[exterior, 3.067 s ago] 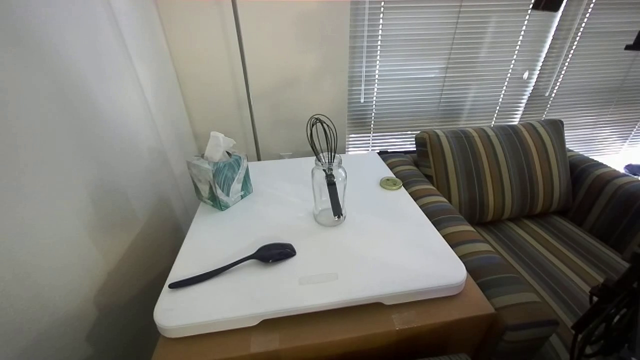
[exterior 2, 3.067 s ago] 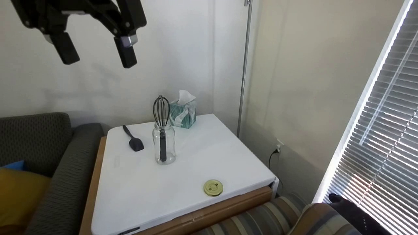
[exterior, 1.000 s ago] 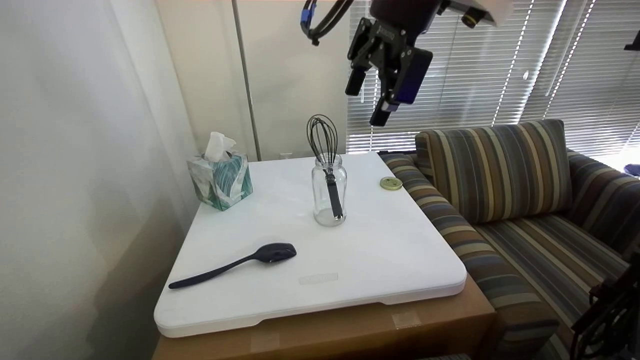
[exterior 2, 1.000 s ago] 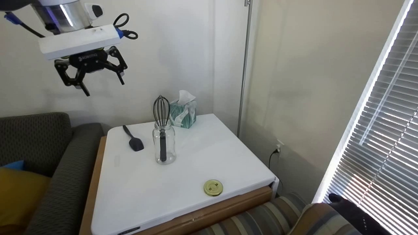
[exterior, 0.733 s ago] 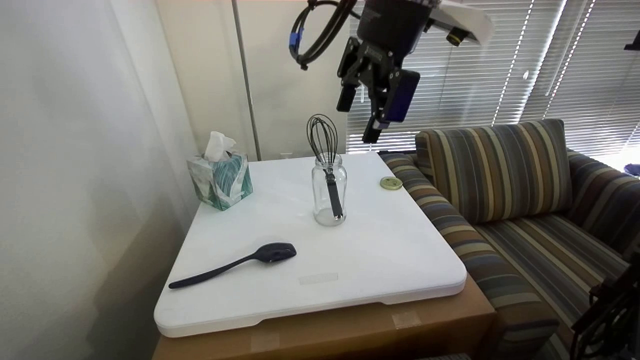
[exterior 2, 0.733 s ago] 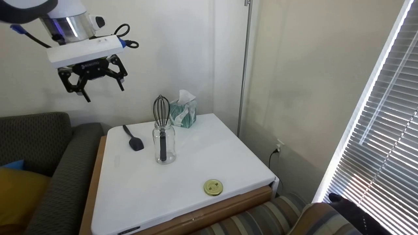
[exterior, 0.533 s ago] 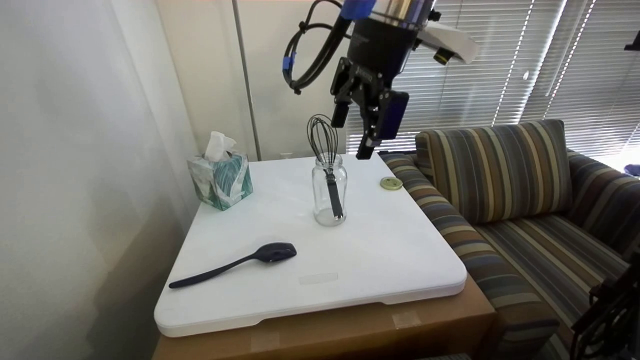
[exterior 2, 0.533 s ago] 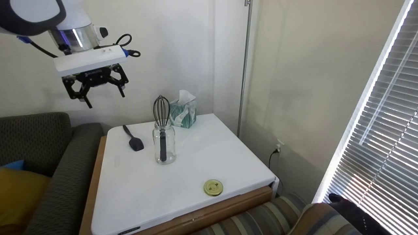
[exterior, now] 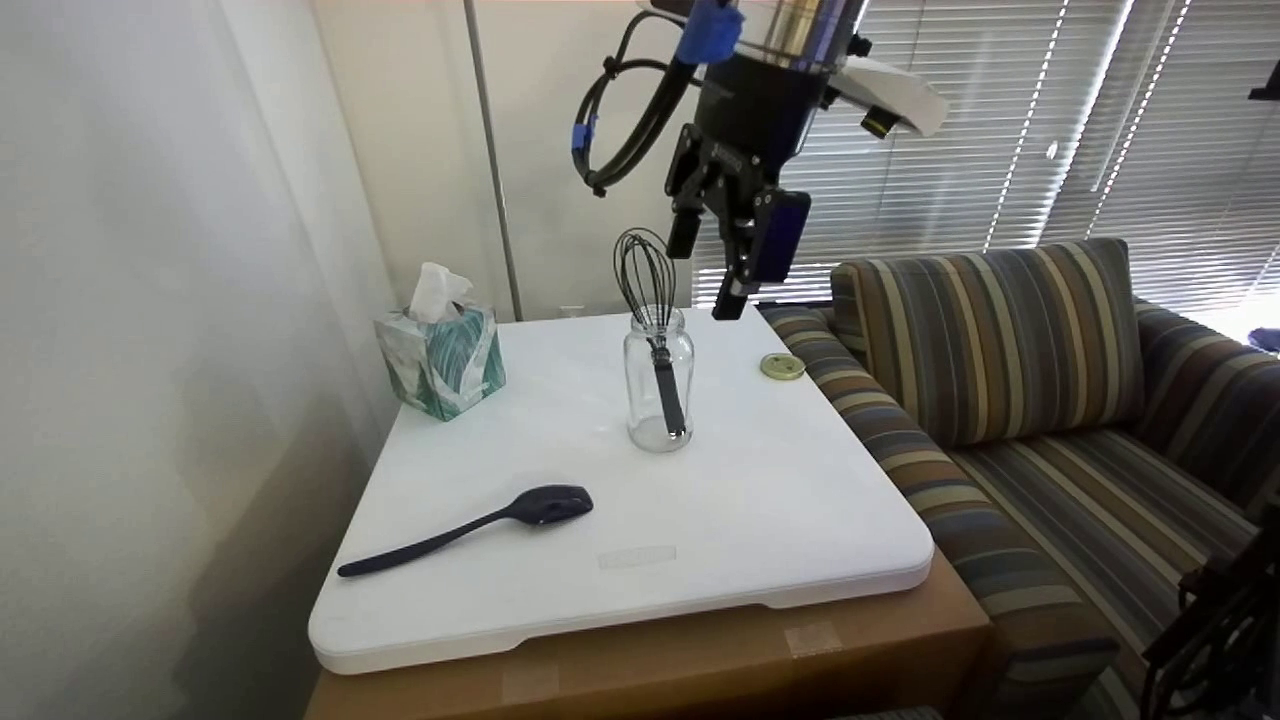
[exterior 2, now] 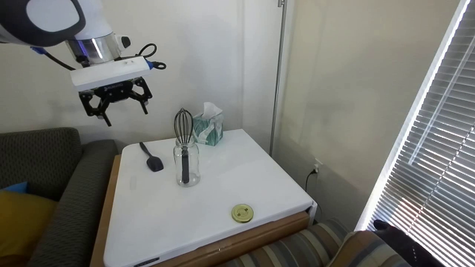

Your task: Put the dishing spoon in the glass cup

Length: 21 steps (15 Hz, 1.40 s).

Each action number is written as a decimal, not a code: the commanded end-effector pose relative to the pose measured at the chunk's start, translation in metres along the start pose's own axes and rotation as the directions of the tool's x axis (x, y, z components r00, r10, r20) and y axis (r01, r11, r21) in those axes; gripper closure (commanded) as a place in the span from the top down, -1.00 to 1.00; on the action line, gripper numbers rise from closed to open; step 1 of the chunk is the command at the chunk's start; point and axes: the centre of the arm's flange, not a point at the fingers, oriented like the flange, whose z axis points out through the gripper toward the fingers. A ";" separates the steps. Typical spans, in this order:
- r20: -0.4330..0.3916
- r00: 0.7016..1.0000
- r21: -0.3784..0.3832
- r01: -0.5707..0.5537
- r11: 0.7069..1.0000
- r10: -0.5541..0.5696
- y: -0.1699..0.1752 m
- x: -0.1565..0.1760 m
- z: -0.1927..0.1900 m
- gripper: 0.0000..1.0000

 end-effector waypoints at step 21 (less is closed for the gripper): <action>0.159 0.984 -0.018 0.087 0.996 -0.083 0.024 0.134 0.173 1.00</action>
